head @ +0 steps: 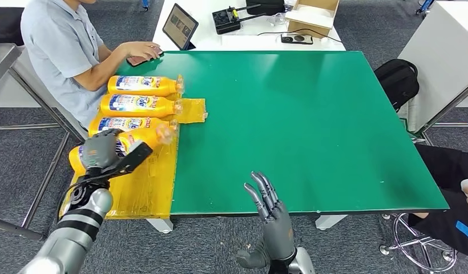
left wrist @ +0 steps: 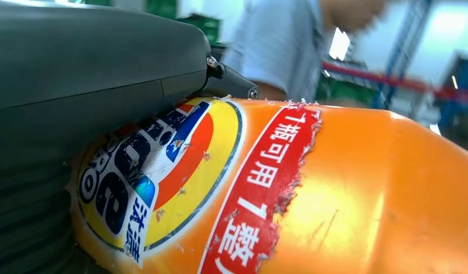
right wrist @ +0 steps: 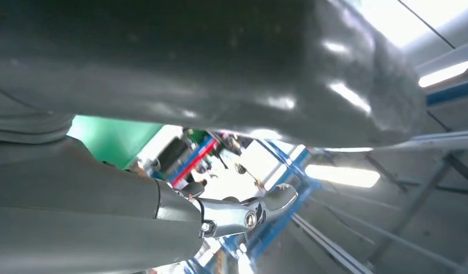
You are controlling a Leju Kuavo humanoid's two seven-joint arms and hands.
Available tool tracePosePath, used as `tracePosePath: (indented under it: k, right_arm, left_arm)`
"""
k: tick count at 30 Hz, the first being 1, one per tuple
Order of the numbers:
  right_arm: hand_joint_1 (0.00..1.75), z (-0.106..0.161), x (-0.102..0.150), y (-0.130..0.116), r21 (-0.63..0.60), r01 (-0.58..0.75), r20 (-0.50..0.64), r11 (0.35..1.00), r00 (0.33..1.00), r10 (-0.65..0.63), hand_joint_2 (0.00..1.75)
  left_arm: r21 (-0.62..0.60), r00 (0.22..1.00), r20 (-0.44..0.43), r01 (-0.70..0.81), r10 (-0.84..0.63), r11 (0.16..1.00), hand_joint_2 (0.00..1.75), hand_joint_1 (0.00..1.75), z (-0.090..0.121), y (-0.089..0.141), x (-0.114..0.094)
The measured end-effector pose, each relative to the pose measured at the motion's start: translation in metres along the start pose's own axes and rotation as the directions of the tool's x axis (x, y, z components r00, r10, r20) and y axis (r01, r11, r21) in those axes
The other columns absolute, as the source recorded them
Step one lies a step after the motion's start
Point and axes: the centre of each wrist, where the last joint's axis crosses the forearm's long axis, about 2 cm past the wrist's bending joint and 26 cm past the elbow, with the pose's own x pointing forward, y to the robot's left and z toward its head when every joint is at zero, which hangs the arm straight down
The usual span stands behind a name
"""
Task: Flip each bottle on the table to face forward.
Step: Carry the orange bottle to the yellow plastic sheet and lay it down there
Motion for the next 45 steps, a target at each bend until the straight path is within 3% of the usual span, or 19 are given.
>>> tracePosePath:
  k: [7,8,11,12,17,24,30,33,35,38,42,45]
  right_arm:
    - [0.0,0.017,-0.01,0.0,0.039,0.061,-0.085,0.997,0.995,-0.057,0.0]
    - [0.0,0.018,-0.012,-0.001,0.045,0.061,-0.088,0.997,0.994,-0.057,0.0]
    - [0.0,0.02,-0.014,-0.002,0.059,0.057,-0.09,0.997,0.995,-0.051,0.0]
    - [0.0,0.021,-0.015,-0.003,0.063,0.056,-0.091,0.996,0.995,-0.05,0.0]
    - [0.0,0.023,-0.018,-0.004,0.077,0.071,-0.107,0.994,0.992,-0.063,0.0]
    - [0.0,0.023,-0.021,-0.007,0.059,0.066,-0.119,0.996,0.991,-0.059,0.0]
    - [0.0,0.02,-0.024,-0.01,0.019,0.069,-0.138,0.997,0.988,-0.066,0.0]
    - [0.0,0.019,-0.025,-0.01,0.015,0.067,-0.137,0.998,0.988,-0.064,0.0]
    - [0.0,0.018,-0.023,-0.01,0.022,0.042,-0.115,0.999,0.993,-0.04,0.0]
    - [0.0,0.003,-0.013,-0.013,-0.021,-0.045,-0.038,0.999,0.998,0.044,0.0]
    - [0.0,-0.023,-0.004,-0.024,-0.179,-0.101,-0.034,0.979,0.995,0.096,1.75]
    - [0.0,-0.029,-0.003,-0.031,-0.251,-0.117,-0.059,0.961,0.993,0.105,1.75]
  left_arm:
    - [-0.145,0.999,0.021,0.029,-0.026,0.989,1.75,1.62,0.013,-0.026,-0.004]
    - [-0.156,1.0,0.021,0.024,-0.02,0.987,1.75,1.43,0.014,-0.028,-0.004]
    - [-0.179,1.0,0.027,0.019,-0.014,0.984,1.75,0.26,0.015,-0.03,-0.005]
    - [-0.186,1.0,0.028,0.018,-0.013,0.982,1.75,0.04,0.015,-0.031,-0.005]
    - [-0.245,0.998,0.037,-0.041,0.051,0.969,1.75,0.0,0.014,-0.032,-0.005]
    - [-0.309,0.956,0.057,-0.256,0.287,0.916,1.75,0.0,0.016,-0.035,0.001]
    - [-0.334,0.791,0.064,-0.557,0.608,0.76,1.75,0.0,0.018,-0.033,0.028]
    - [-0.234,0.709,0.14,-0.655,0.691,0.719,1.75,0.0,0.02,-0.025,0.044]
    - [-0.069,0.65,0.235,-0.73,0.723,0.68,1.75,0.0,0.017,-0.011,0.058]
    - [0.17,0.577,0.36,-0.814,0.733,0.556,1.75,0.0,0.014,0.015,0.083]
    - [0.316,0.469,0.499,-0.882,0.729,0.351,1.75,0.0,0.02,0.046,0.114]
    - [0.363,0.415,0.578,-0.902,0.703,0.234,1.75,0.0,0.033,0.059,0.128]
